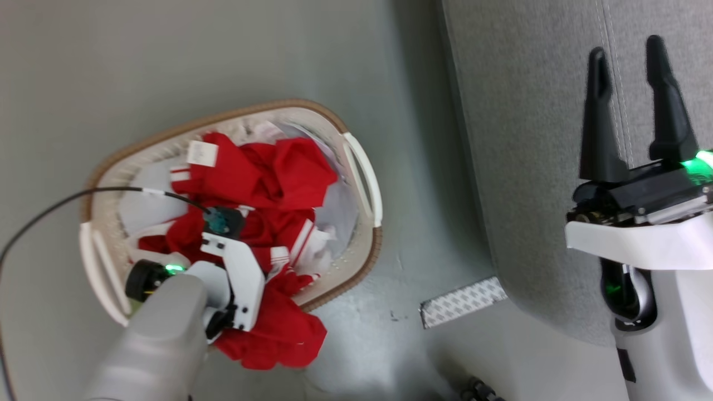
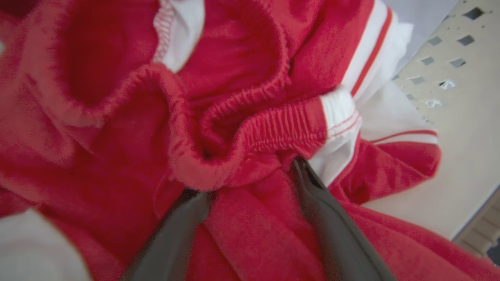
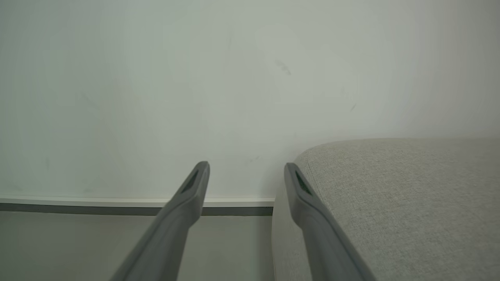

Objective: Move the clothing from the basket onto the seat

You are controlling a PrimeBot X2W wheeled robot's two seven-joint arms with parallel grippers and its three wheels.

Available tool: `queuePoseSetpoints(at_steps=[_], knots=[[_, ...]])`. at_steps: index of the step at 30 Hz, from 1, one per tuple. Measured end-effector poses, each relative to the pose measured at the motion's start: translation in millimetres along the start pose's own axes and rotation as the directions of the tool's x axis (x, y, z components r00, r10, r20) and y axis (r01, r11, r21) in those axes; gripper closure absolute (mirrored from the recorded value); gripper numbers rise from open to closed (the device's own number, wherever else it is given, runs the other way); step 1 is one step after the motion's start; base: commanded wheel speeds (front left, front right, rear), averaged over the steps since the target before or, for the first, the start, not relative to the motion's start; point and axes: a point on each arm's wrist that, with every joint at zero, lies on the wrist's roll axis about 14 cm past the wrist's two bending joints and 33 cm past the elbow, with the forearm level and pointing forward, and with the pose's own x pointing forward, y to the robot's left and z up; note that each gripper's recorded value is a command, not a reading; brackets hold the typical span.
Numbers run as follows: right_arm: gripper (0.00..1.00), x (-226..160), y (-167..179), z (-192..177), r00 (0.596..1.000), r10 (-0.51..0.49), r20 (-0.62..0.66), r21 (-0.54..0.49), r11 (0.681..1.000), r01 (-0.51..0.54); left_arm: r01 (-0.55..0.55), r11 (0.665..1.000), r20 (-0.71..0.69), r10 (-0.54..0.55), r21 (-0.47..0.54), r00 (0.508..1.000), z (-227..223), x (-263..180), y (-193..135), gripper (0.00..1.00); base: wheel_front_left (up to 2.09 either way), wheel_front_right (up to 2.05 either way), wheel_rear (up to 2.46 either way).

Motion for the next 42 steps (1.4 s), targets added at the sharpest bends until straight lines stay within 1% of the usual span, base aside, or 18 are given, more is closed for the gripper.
queuePoseSetpoints(at_steps=[4, 9, 10, 11, 12, 13, 18, 23, 30, 36, 42], knots=[[0.00, -1, -3, -10, 1.000, -0.004, -0.029, -0.008, 1.000, 0.003, 0.011, 1.000, -0.053, -0.011, 0.006, 0.999, -9, 13, 5, 0.00, 0.00, 0.00, 0.00], [0.00, -4, -10, -16, 0.999, -0.021, -0.048, -0.022, 1.000, 0.020, 0.030, 1.000, -0.073, -0.031, -0.010, 0.997, -9, 24, 5, 0.00, 0.00, 0.00, 0.00], [0.00, -4, -11, -16, 0.999, -0.023, -0.049, -0.023, 0.999, 0.022, 0.033, 0.999, -0.077, -0.034, -0.010, 0.996, -9, 25, 4, 0.06, 0.00, 0.00, 0.00], [0.00, -5, -12, -15, 0.998, -0.026, -0.049, -0.023, 0.999, 0.025, 0.035, 0.999, -0.077, -0.035, -0.007, 0.996, -8, 26, 3, 0.60, 0.00, 0.00, 0.00], [0.00, -5, -13, -14, 0.998, -0.028, -0.047, -0.021, 0.999, 0.027, 0.037, 0.999, -0.076, -0.037, -0.005, 0.996, -7, 26, 3, 0.94, 0.00, 0.00, 0.00], [0.00, -5, -13, -13, 0.999, -0.029, -0.045, -0.020, 0.999, 0.028, 0.039, 0.999, -0.076, -0.038, 0.004, 0.996, -6, 25, 1, 1.00, 0.00, 0.00, 0.00], [0.00, -6, -13, -6, 0.999, -0.030, -0.032, -0.015, 0.999, 0.030, 0.045, 0.999, -0.059, -0.044, 0.015, 0.997, 1, 17, -2, 1.00, 0.00, 0.00, 0.00], [0.00, -6, -9, 10, 1.000, -0.022, 0.005, -0.009, 1.000, 0.022, 0.033, 0.999, 0.002, -0.033, 0.010, 0.999, 11, 3, -3, 1.00, 0.00, 0.00, 0.00], [0.00, -19, -9, 40, 0.998, -0.034, 0.061, -0.012, 0.999, 0.034, 0.045, 0.999, 0.128, -0.047, 0.021, 0.991, 30, -33, -28, 1.00, 0.00, 0.00, 0.00], [0.00, -32, -1, 66, 0.994, -0.019, 0.111, -0.009, 1.000, 0.020, 0.036, 0.998, 0.264, -0.045, 0.042, 0.964, 50, -75, -48, 1.00, 0.00, 0.00, 0.00], [0.00, -44, 10, 92, 0.986, 0.017, 0.165, 0.001, 1.000, -0.018, 0.016, 0.999, 0.402, -0.027, 0.031, 0.915, 66, -121, -61, 1.00, 0.00, 0.00, 0.00]])
